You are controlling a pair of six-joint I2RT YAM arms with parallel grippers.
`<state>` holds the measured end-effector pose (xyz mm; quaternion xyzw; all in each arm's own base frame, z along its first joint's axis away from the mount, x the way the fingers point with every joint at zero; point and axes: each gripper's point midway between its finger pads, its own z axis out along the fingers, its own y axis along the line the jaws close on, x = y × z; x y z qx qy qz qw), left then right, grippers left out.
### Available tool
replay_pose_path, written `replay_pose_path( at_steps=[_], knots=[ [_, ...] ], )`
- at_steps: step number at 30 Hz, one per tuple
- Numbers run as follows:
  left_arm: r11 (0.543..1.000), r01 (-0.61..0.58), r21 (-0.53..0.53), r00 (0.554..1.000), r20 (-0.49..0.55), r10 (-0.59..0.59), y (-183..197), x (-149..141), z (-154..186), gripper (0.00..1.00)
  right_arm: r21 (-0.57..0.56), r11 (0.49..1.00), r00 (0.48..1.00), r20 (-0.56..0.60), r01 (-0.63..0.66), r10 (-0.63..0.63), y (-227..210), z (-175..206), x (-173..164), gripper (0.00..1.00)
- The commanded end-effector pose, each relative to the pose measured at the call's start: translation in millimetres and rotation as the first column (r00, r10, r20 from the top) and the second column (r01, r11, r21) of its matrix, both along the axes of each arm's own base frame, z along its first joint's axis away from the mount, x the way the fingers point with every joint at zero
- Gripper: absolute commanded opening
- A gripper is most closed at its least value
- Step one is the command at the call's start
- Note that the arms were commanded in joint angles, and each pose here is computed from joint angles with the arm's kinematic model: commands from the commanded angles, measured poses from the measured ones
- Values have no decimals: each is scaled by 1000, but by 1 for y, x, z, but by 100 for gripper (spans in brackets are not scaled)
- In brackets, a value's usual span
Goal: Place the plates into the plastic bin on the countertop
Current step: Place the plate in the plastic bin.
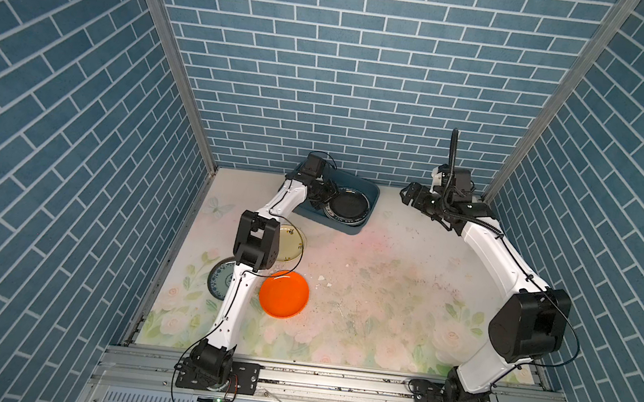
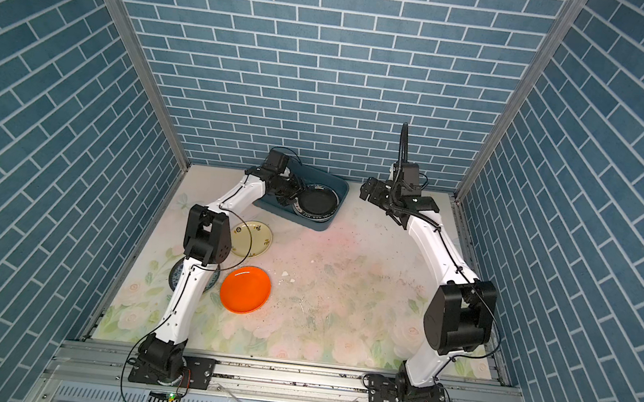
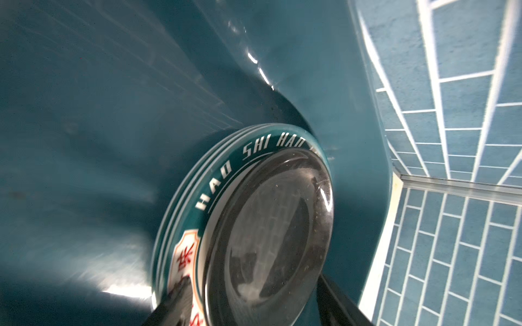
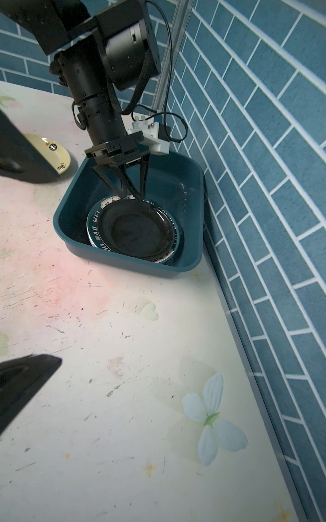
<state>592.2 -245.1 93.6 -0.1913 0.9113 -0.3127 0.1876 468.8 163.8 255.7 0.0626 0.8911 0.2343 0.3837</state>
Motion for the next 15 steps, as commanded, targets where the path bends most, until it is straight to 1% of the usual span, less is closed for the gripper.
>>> replay_pose_path(
  at_steps=[1,4,7,10,13,15],
  knots=[
    [996,2,94,1000,27,-4,24,-11,33,71,-6,1000,1000,1,-20,20,0,2,-2,94],
    [997,-2,76,997,76,-4,28,-14,54,71,-19,999,1000,-3,-28,28,-1,0,-8,94],
    [1000,-3,30,991,137,-1,29,-20,80,71,-32,999,999,-15,-36,35,-3,-6,-14,94],
    [999,-21,-42,977,211,30,34,-31,110,71,-28,998,998,-35,-54,53,-2,-14,-23,94],
    [992,-84,-94,965,241,104,53,-53,127,72,-17,996,995,-48,-84,83,1,-19,-31,94],
    [988,-125,-87,962,233,142,68,-75,129,72,-14,994,993,-58,-108,107,3,-22,-38,94]
  ],
)
